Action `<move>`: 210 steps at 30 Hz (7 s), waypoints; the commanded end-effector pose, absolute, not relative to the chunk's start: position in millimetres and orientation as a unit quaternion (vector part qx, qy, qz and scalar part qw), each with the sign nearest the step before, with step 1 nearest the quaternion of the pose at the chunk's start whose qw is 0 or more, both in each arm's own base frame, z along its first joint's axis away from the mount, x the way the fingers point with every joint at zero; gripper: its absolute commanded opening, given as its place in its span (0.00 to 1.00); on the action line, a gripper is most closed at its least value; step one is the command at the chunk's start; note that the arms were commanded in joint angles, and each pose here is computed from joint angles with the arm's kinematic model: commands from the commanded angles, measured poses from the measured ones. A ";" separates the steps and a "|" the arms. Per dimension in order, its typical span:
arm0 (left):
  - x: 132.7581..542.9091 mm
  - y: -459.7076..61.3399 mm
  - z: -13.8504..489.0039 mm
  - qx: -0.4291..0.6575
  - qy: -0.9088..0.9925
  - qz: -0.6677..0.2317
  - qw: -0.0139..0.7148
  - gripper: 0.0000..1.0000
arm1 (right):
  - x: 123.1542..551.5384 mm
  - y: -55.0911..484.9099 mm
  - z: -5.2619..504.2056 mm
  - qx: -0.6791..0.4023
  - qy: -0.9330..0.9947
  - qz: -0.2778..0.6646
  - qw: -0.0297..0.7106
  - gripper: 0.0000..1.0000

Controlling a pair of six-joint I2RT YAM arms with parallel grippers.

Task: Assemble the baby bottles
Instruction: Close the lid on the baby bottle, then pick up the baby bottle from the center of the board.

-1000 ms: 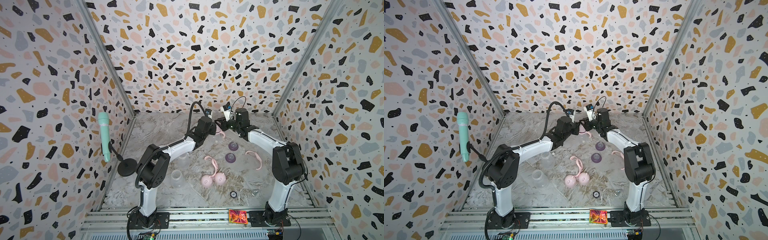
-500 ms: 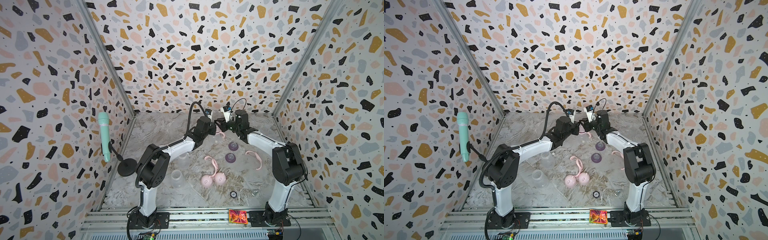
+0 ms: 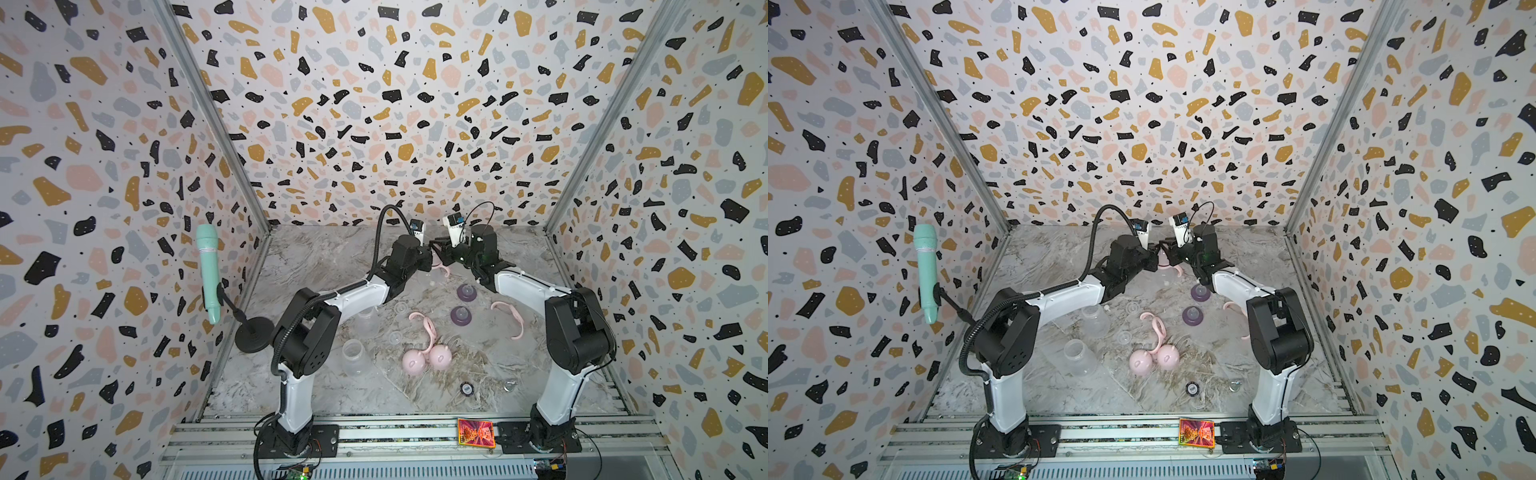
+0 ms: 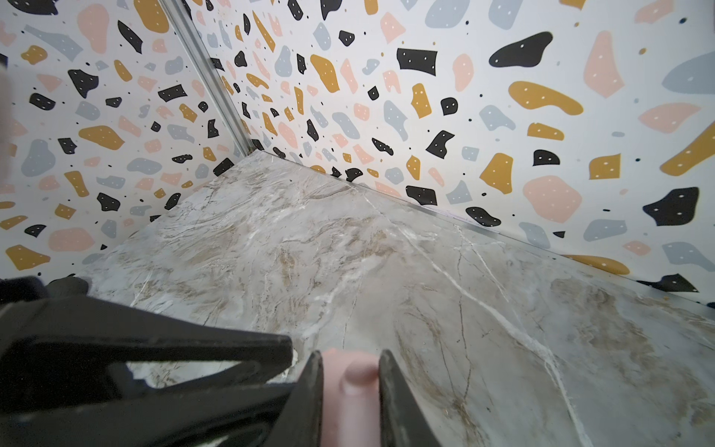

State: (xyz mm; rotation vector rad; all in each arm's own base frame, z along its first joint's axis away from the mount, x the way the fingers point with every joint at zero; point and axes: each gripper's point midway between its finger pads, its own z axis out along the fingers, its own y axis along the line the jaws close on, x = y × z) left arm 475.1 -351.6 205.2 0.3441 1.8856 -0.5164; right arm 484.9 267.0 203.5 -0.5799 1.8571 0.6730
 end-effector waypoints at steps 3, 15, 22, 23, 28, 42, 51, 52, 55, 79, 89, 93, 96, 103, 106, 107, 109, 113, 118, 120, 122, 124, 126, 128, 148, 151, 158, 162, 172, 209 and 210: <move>455.8 -366.1 173.2 0.187 0.809 -0.234 0.505 0.21 | 418.2 257.1 45.8 -0.241 0.899 0.236 0.281 0.26; 450.4 -363.8 157.4 0.196 0.817 -0.229 0.491 0.20 | 409.0 244.5 23.9 -0.226 0.920 0.195 0.253 0.26; 450.9 -362.2 155.3 0.197 0.819 -0.224 0.491 0.22 | 404.8 244.4 18.8 -0.224 0.924 0.192 0.244 0.26; 451.2 -362.8 156.5 0.197 0.818 -0.223 0.492 0.22 | 404.9 244.4 19.9 -0.224 0.924 0.193 0.244 0.26; 455.8 -363.9 173.5 0.204 0.816 -0.213 0.497 0.24 | 413.1 247.3 33.9 -0.221 0.919 0.203 0.256 0.26; 463.1 -319.3 281.3 0.156 0.795 -0.174 0.559 0.43 | 442.5 234.7 77.6 -0.199 0.907 0.230 0.291 0.27; 423.8 -247.5 312.8 0.122 0.785 -0.118 0.596 0.73 | 463.0 232.0 108.1 -0.207 0.894 0.239 0.317 0.29; 418.5 -240.7 311.6 0.119 0.786 -0.114 0.596 0.74 | 465.3 233.2 113.5 -0.209 0.892 0.241 0.321 0.29; 400.4 -219.3 299.3 0.108 0.795 -0.101 0.588 0.75 | 473.6 234.8 128.5 -0.213 0.885 0.244 0.334 0.30; 284.4 -122.1 266.0 0.013 0.784 -0.130 0.607 0.97 | 501.1 254.6 237.6 -0.257 0.830 0.282 0.406 0.51; 282.3 -112.8 262.7 0.008 0.790 -0.107 0.604 0.98 | 492.3 263.8 312.1 -0.308 0.775 0.300 0.463 0.78; 280.1 -98.2 263.1 -0.013 0.792 -0.079 0.605 1.00 | 442.2 282.4 315.4 -0.373 0.753 0.311 0.445 0.94; 277.7 -88.9 267.3 -0.024 0.797 -0.058 0.600 1.00 | 387.5 307.8 296.5 -0.438 0.734 0.327 0.403 1.00; 263.0 -42.1 279.6 -0.084 0.780 0.028 0.619 1.00 | 291.8 359.7 241.3 -0.524 0.707 0.298 0.370 0.99; 255.6 -28.8 278.1 -0.098 0.777 0.051 0.620 1.00 | 269.6 380.9 228.3 -0.545 0.689 0.289 0.380 0.99; 253.1 -25.0 278.5 -0.104 0.776 0.055 0.620 1.00 | 267.3 386.5 224.5 -0.546 0.689 0.286 0.382 0.99; 248.8 -20.2 278.8 -0.112 0.773 0.056 0.622 1.00 | 268.9 395.0 219.4 -0.543 0.691 0.282 0.385 0.99; 243.1 -17.1 281.7 -0.115 0.768 0.048 0.628 1.00 | 272.0 408.5 209.0 -0.537 0.691 0.293 0.385 0.99; 240.0 -20.9 278.6 -0.108 0.768 0.026 0.631 1.00 | 275.2 427.4 203.1 -0.532 0.683 0.325 0.381 0.99; 240.0 -23.2 278.2 -0.105 0.767 0.019 0.633 1.00 | 276.6 435.4 199.0 -0.532 0.681 0.331 0.378 0.99; 240.0 -25.4 278.1 -0.099 0.767 0.013 0.634 1.00 | 278.7 443.7 195.2 -0.532 0.681 0.335 0.376 0.99; 240.0 -27.1 277.9 -0.093 0.768 0.011 0.633 1.00 | 278.2 452.9 191.3 -0.536 0.678 0.336 0.373 0.99; 239.6 -28.7 278.5 -0.086 0.769 0.009 0.634 1.00 | 278.5 460.4 186.4 -0.539 0.676 0.336 0.373 0.99; 238.2 -29.6 280.1 -0.083 0.766 0.002 0.637 1.00 | 281.3 468.2 180.0 -0.541 0.677 0.333 0.373 0.99; 232.1 -39.9 286.2 -0.049 0.759 -0.030 0.649 0.99 | 295.8 484.3 155.1 -0.520 0.705 0.338 0.344 0.62; 234.7 -51.3 287.4 -0.018 0.762 -0.040 0.646 0.99 | 297.3 479.9 172.4 -0.508 0.704 0.351 0.352 0.51; 243.1 -94.2 302.8 0.090 0.750 -0.079 0.651 1.00 | 320.2 442.6 235.3 -0.449 0.718 0.338 0.411 0.43; 241.6 -142.6 309.7 0.212 0.727 -0.132 0.640 1.00 | 329.5 401.3 280.9 -0.385 0.728 0.306 0.477 0.41; 239.9 -208.7 303.6 0.409 0.615 -0.151 0.657 1.00 | 276.1 360.7 364.0 -0.351 0.653 0.404 0.536 0.37; 224.4 -269.3 347.0 0.438 0.539 -0.348 0.630 0.83 | 185.3 337.3 393.3 -0.372 0.506 0.637 0.446 0.36; 223.4 -270.2 348.9 0.437 0.537 -0.354 0.629 0.81 | 184.0 336.4 393.2 -0.373 0.502 0.638 0.449 0.36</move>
